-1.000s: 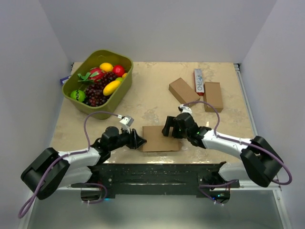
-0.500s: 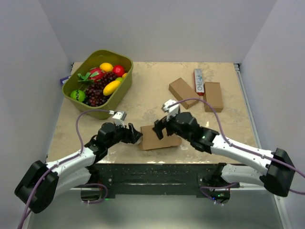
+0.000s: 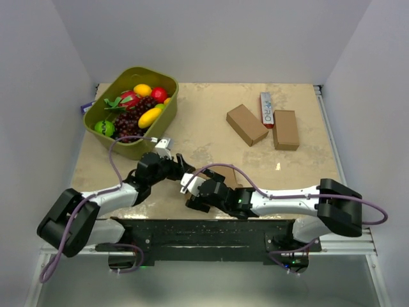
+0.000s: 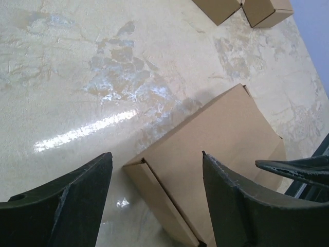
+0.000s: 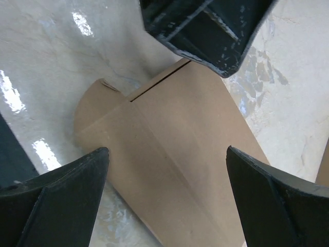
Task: Fold the paper box
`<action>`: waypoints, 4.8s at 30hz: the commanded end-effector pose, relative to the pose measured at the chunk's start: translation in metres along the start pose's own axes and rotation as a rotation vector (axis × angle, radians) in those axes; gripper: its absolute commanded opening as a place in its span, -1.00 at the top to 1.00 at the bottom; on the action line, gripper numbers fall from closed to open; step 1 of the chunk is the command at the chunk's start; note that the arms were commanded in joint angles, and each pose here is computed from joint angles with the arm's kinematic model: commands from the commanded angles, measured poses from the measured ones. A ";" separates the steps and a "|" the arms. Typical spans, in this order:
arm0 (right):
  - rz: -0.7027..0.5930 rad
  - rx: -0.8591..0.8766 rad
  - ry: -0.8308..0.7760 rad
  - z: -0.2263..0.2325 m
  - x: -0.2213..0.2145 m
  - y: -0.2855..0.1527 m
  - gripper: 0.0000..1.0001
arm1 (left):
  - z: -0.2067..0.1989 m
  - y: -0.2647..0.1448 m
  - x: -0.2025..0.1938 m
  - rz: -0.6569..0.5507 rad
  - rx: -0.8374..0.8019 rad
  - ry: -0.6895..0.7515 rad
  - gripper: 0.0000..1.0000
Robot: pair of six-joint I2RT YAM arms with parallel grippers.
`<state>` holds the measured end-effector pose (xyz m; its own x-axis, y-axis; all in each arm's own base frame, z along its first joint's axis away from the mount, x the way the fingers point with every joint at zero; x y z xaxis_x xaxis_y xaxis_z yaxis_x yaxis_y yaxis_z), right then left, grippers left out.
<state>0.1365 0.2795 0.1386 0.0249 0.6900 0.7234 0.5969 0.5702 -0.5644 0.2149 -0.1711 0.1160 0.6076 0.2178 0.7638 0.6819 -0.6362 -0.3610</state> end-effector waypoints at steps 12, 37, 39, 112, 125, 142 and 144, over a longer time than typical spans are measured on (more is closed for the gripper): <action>-0.081 0.034 -0.089 0.025 0.033 -0.010 -0.98 | -0.001 0.041 0.019 -0.001 -0.144 0.023 -0.40; -0.035 -0.207 -0.154 0.030 0.010 0.032 -0.45 | -0.003 0.039 -0.006 0.111 -0.286 0.034 -0.06; -0.024 -0.211 -0.162 0.031 0.007 0.035 -0.43 | -0.004 0.037 -0.009 0.119 -0.305 0.027 -0.04; 0.109 -0.261 1.009 -0.112 -0.039 -0.031 -0.93 | -0.012 -0.012 0.049 -0.036 -0.086 0.028 -0.58; 0.103 -0.131 1.276 -0.116 -0.094 -0.019 -0.91 | -0.010 -0.040 0.039 -0.037 -0.012 0.002 -0.75; 0.103 -0.145 1.404 -0.088 -0.128 -0.016 0.26 | -0.004 -0.037 0.025 0.000 -0.024 -0.012 -0.74; 0.111 -0.152 1.408 -0.086 -0.132 -0.017 0.41 | -0.005 -0.035 0.024 0.000 -0.043 -0.014 -0.75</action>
<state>0.1996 0.1497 0.1016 0.7834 -0.3210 0.5323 0.6187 0.4852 -0.6179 0.2005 -0.1437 0.1464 0.6309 0.2099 0.7469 0.6672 -0.6381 -0.3842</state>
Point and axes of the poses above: each gripper's point midway between its finger pads, its own y axis out along the fingers, its own z axis along the line the jaws close on, x = y × z, the point moved 8 cm from there along -y, back along the fingers, and after that the axes turned 1 degree about -y, right-handed, at the moved point
